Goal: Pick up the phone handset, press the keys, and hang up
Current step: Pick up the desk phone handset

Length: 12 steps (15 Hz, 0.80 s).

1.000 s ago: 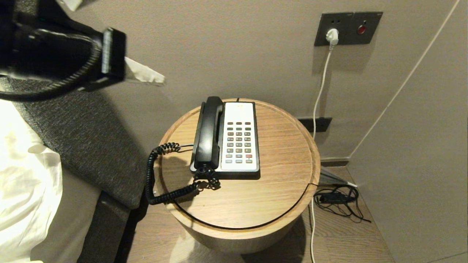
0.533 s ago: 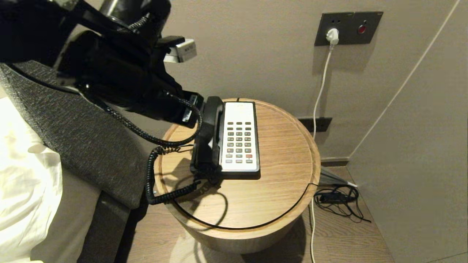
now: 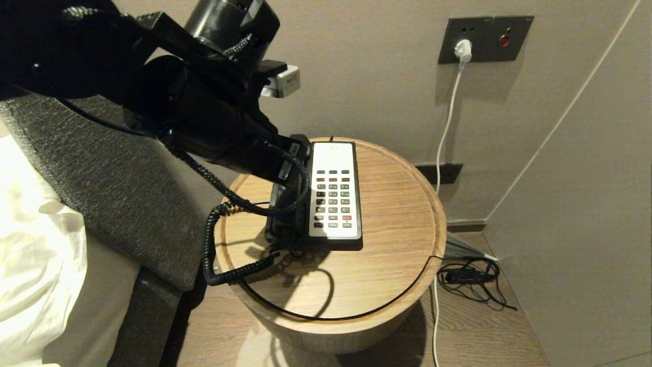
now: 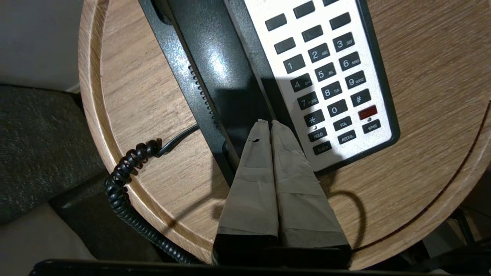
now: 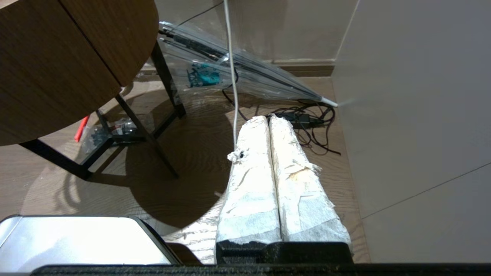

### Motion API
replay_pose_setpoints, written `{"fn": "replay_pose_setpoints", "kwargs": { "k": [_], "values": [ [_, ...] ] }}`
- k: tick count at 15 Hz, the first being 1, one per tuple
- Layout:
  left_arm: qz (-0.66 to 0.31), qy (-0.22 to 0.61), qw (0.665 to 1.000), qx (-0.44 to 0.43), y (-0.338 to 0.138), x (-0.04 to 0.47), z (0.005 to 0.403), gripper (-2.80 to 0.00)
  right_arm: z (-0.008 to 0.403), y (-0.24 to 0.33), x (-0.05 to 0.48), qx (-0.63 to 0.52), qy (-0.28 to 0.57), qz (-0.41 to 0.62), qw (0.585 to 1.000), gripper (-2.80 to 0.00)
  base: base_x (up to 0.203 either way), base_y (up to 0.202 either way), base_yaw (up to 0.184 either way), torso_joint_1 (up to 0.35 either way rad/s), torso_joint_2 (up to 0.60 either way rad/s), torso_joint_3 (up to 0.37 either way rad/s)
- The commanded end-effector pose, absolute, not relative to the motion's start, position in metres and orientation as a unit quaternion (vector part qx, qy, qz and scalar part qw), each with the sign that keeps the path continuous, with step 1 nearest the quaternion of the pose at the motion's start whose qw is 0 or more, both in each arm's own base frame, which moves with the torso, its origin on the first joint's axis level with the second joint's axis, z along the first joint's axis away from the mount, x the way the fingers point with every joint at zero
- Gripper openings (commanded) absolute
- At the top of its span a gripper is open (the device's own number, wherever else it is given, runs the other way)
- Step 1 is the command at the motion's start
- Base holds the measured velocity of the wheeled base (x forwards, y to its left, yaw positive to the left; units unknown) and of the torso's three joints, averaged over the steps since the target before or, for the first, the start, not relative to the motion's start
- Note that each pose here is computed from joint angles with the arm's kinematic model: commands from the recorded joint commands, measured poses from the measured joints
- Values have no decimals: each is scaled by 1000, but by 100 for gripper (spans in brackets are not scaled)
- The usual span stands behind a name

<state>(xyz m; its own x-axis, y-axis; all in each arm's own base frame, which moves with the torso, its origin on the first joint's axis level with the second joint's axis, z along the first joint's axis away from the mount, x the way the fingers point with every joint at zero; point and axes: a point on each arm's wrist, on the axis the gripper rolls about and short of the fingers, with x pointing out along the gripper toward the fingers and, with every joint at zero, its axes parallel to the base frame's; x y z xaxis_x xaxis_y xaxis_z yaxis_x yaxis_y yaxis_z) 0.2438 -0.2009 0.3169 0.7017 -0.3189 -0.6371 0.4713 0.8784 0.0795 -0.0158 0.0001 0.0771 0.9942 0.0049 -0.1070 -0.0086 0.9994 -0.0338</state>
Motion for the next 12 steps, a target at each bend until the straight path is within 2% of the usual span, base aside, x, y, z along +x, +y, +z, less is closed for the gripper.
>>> {"fn": "replay_pose_setpoints", "kwargs": {
  "k": [1,3,4,12],
  "values": [
    [-213,321,914,125,-204,243,315,-280,77,0,-16,-17,54,4,998,-280,0,0,0,0,0,0],
    [-213,325,913,127,-205,243,314,-280,77,0,-16,-17,54,4,998,-280,0,0,0,0,0,0],
    [-212,325,913,128,-205,243,314,0,77,0,-16,-17,54,4,998,-280,0,0,0,0,0,0],
    [-169,328,918,145,-211,253,303,0,77,0,-16,-17,54,4,998,-280,0,0,0,0,0,0]
  ]
}}
